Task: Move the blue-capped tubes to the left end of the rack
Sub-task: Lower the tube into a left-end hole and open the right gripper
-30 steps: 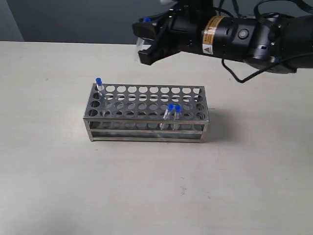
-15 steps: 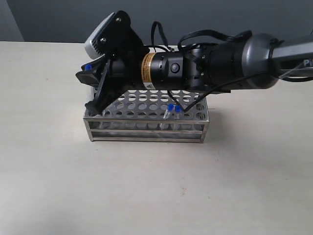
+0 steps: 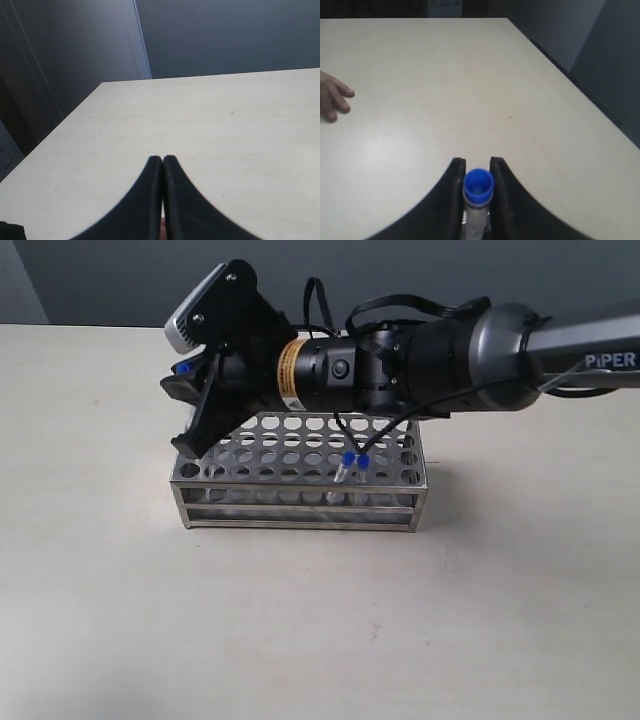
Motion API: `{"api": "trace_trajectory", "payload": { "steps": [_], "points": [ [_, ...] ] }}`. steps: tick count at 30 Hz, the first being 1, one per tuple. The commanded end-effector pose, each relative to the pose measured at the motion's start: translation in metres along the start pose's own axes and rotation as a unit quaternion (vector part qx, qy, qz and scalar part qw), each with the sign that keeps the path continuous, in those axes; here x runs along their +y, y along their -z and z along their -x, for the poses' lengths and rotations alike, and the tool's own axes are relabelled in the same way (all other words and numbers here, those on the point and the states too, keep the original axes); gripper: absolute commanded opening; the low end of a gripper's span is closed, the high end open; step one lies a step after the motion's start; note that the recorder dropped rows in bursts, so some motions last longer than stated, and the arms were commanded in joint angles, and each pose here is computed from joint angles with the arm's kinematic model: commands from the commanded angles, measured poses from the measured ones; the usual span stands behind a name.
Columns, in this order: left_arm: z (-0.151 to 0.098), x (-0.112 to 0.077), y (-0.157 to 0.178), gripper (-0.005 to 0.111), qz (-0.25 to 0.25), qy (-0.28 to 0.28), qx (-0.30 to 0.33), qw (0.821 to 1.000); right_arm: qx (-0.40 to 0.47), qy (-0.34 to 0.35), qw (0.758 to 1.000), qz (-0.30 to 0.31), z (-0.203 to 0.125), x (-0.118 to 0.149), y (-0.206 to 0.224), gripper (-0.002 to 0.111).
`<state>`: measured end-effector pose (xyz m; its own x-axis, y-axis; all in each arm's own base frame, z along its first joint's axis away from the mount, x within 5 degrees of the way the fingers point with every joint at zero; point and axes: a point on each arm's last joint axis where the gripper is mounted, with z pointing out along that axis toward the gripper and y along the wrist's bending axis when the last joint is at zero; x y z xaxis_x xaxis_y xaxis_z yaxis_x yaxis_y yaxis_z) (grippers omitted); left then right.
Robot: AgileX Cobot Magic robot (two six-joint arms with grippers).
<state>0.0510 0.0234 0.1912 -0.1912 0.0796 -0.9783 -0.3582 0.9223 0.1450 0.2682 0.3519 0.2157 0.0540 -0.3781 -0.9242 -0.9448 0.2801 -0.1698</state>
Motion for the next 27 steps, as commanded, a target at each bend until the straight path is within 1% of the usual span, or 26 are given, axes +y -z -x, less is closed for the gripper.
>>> {"api": "trace_trajectory", "payload": {
  "steps": [1,5,8,18,23,25,27],
  "points": [
    [0.001,0.000,0.001,0.001,-0.001,-0.001,-0.005,1.000,0.003,0.009,1.000,-0.015,0.004,-0.008,-0.009,-0.001],
    [0.001,0.000,0.001,0.001,-0.001,-0.001,-0.005,1.000,0.007,0.009,1.000,-0.014,-0.001,-0.008,-0.014,-0.001],
    [0.001,0.000,0.001,0.001,-0.001,-0.001,-0.005,1.000,0.025,0.007,0.999,-0.020,-0.009,-0.009,-0.017,-0.001],
    [0.001,0.000,0.001,0.001,-0.001,-0.001,-0.005,1.000,0.054,-0.006,0.998,-0.010,-0.036,-0.006,-0.031,-0.001],
    [0.001,0.000,0.001,0.001,-0.001,-0.001,-0.005,1.000,0.057,-0.012,0.998,-0.007,-0.040,-0.005,-0.034,0.000],
    [0.001,0.000,0.001,0.001,-0.001,-0.001,-0.005,1.000,0.057,-0.013,0.998,-0.007,-0.040,-0.005,-0.034,0.007],
    [0.001,0.000,0.001,0.001,-0.001,-0.001,-0.005,1.000,0.059,-0.019,0.998,-0.008,-0.040,-0.005,-0.034,0.020]
  ]
}}
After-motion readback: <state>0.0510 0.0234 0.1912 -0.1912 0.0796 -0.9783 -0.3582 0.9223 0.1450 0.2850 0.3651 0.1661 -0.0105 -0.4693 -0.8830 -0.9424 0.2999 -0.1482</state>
